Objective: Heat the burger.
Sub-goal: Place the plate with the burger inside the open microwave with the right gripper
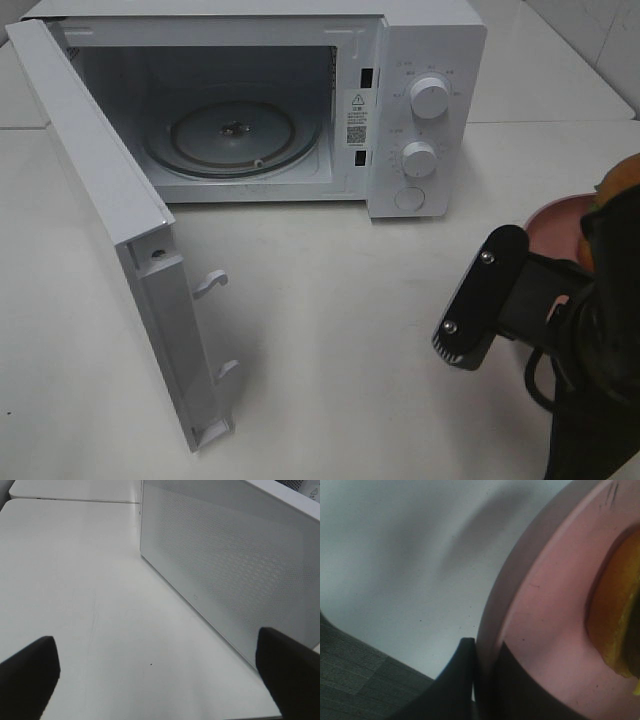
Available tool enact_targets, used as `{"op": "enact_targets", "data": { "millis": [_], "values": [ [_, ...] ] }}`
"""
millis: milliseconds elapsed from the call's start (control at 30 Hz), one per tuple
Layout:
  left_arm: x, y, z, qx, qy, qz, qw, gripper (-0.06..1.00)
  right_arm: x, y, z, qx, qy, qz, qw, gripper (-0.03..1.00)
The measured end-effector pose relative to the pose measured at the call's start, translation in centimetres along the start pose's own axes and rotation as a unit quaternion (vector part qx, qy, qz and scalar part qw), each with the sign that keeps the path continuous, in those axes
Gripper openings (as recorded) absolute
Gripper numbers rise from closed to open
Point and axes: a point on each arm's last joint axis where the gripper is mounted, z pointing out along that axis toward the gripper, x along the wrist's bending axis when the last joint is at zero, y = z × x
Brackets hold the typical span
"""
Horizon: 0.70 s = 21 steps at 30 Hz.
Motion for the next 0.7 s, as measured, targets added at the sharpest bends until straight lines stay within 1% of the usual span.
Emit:
{"op": "enact_targets", "data": {
  "millis": [67,133,167,233,300,333,433,467,533,567,600,633,700],
  "values": [
    [0.0,0.0,0.0,0.0,0.0,0.0,1.0,0.99,0.3,0.0,-0.2,-0.004,0.0,-0.009,1.0,0.07],
    [0.0,0.0,0.0,0.0,0.0,0.0,1.0,0.99,1.3,-0.1,-0.8,-0.019,0.0,-0.034,0.999,0.07],
    [0.0,0.0,0.0,0.0,0.0,0.0,1.0,0.99,1.3,-0.1,-0.8,-0.019,0.0,-0.034,0.999,0.07],
    [0.0,0.0,0.0,0.0,0.0,0.0,1.0,0.99,2.4,-0.2,-1.5,-0.036,0.001,-0.062,0.997,0.07],
    [0.0,0.0,0.0,0.0,0.0,0.0,1.0,0.99,2.7,-0.3,-1.7,-0.04,0.002,-0.07,0.997,0.07],
    [0.0,0.0,0.0,0.0,0.0,0.0,1.0,0.99,3.3,-0.4,-2.1,-0.05,0.002,-0.088,0.995,0.07],
    [0.0,0.0,0.0,0.0,0.0,0.0,1.0,0.99,3.6,-0.5,-2.2,-0.054,0.002,-0.097,0.994,0.07],
    [0.0,0.0,0.0,0.0,0.0,0.0,1.0,0.99,4.1,-0.6,-2.5,-0.063,0.003,-0.12,0.991,0.07],
    [0.0,0.0,0.0,0.0,0.0,0.0,1.0,0.99,4.3,-0.6,-2.6,-0.068,0.004,-0.13,0.989,0.07],
    [0.0,0.0,0.0,0.0,0.0,0.0,1.0,0.99,4.7,-0.7,-2.9,-0.077,0.006,-0.159,0.984,0.07],
    [0.0,0.0,0.0,0.0,0.0,0.0,1.0,0.99,4.8,-0.6,-2.9,-0.083,0.008,-0.171,0.982,0.07],
    [0.0,0.0,0.0,0.0,0.0,0.0,1.0,0.99,4.8,-0.6,-2.9,-0.083,0.008,-0.171,0.982,0.07],
    [0.0,0.0,0.0,0.0,0.0,0.0,1.0,0.99,5.4,-0.5,-3.2,-0.104,0.016,-0.218,0.97,0.07]
  ]
}}
